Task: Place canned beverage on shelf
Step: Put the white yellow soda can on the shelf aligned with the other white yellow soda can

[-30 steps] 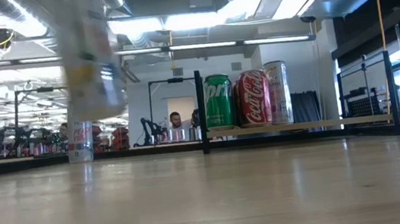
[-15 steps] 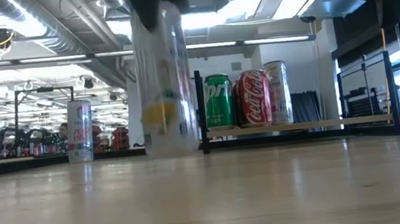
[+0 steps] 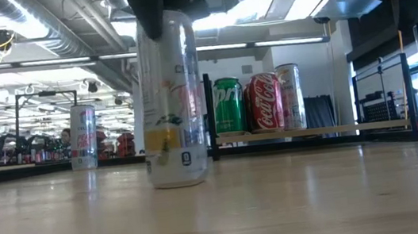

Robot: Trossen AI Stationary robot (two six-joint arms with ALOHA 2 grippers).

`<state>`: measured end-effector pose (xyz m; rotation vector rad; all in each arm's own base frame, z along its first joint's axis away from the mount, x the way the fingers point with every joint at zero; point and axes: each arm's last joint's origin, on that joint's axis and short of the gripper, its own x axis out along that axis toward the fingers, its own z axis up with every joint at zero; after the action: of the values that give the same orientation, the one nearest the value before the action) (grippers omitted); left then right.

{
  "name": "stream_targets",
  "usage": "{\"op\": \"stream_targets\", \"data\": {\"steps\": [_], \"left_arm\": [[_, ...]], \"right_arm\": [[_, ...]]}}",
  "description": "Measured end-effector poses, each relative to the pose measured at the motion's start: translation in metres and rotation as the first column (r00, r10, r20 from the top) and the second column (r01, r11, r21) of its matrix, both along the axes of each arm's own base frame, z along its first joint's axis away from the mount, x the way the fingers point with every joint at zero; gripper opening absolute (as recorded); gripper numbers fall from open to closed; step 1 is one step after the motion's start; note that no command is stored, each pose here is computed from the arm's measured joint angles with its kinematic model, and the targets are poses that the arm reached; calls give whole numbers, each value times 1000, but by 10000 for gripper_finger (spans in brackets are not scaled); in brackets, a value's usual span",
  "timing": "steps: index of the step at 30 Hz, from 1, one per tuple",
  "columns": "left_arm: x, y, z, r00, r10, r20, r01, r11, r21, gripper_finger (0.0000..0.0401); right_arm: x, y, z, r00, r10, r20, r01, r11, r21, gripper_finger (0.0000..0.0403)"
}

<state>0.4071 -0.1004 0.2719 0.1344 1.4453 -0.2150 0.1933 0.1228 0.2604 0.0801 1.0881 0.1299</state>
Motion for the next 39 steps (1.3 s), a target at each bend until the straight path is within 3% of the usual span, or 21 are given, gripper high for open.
{"op": "stream_targets", "data": {"steps": [8, 15, 19, 25, 30, 34, 39], "left_arm": [[-1, 0, 13, 1000, -1, 15, 1, 1000, -3, 353], [-13, -4, 68, 992, 26, 120, -31, 999, 37, 352], [-34, -10, 98, 972, 113, 204, -134, 987, 93, 352], [-86, -27, 127, 950, 128, 286, -165, 980, 110, 351], [-147, -32, 129, 917, 204, 343, -267, 952, 148, 338], [-194, -35, 118, 879, 299, 372, -344, 937, 59, 332], [-237, -36, 103, 828, 400, 392, -394, 914, -100, 329]], "right_arm": [[1, 0, 0, 999, -33, 3, 33, 999, 15, 293], [8, 4, 6, 993, -55, 107, 50, 998, 48, 293], [17, 8, 13, 969, -87, 232, 67, 993, 93, 293], [35, 16, 31, 868, -213, 449, 124, 968, 220, 293], [54, 17, 46, 723, -345, 598, 161, 927, 340, 294], [73, 6, 53, 647, -425, 633, 208, 897, 390, 294], [99, -5, 68, 614, -464, 638, 252, 882, 398, 294]]}}
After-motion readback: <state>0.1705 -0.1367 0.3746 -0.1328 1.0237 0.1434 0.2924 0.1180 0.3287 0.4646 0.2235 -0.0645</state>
